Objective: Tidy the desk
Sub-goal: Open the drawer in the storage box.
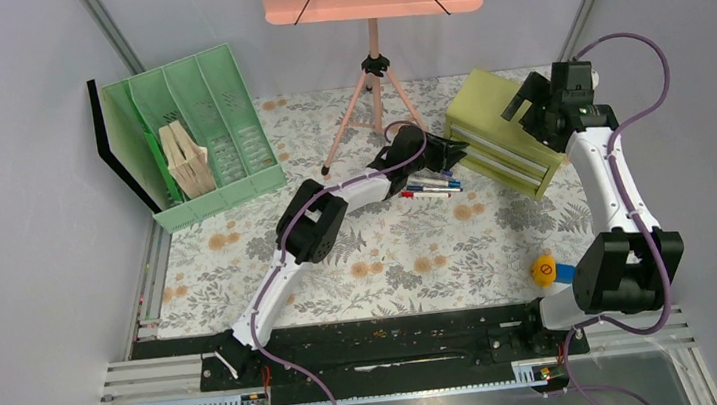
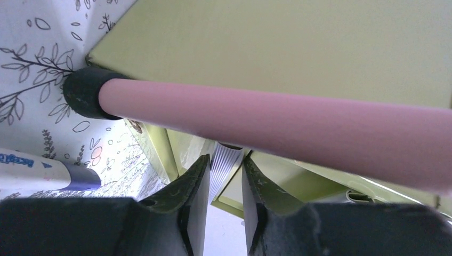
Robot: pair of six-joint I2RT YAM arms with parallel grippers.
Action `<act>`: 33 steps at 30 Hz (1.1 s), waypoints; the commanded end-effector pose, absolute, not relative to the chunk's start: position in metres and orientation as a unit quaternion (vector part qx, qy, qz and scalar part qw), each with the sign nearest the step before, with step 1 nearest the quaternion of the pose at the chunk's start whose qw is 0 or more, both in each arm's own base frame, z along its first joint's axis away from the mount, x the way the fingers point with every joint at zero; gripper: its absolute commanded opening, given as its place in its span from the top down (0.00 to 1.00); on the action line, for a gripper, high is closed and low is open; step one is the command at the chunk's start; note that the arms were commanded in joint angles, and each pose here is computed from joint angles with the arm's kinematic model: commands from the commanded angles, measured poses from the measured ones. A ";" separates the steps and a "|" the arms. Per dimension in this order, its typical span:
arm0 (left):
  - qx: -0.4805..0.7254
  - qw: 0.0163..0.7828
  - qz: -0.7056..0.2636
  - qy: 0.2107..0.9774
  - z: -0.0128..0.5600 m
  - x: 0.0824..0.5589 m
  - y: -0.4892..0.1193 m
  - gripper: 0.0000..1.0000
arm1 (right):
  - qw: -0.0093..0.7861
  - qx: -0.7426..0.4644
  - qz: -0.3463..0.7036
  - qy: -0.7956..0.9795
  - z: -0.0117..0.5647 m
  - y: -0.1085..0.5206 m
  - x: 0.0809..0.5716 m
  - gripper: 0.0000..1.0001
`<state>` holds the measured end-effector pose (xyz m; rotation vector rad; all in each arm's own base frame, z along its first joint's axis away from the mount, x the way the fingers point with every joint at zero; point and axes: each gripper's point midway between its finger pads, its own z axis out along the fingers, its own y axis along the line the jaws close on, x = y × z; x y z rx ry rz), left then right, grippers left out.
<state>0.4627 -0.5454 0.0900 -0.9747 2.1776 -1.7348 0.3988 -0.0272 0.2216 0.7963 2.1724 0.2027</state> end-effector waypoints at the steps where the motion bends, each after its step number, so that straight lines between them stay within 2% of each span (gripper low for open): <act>1: -0.327 0.118 -0.570 0.745 0.088 0.473 -0.540 0.83 | 0.392 0.315 0.090 0.860 0.220 -0.025 0.395 0.02; 8: -0.300 0.129 -0.571 0.754 0.098 0.470 -0.528 1.00 | 0.378 0.302 0.111 0.868 0.212 -0.016 0.394 0.02; 22: -0.255 0.120 -0.587 0.759 0.120 0.442 -0.515 1.00 | 0.370 0.290 0.125 0.874 0.209 -0.009 0.389 0.01; 33: -0.257 0.106 -0.570 0.773 0.103 0.419 -0.498 1.00 | 0.368 0.287 0.132 0.874 0.209 -0.006 0.387 0.01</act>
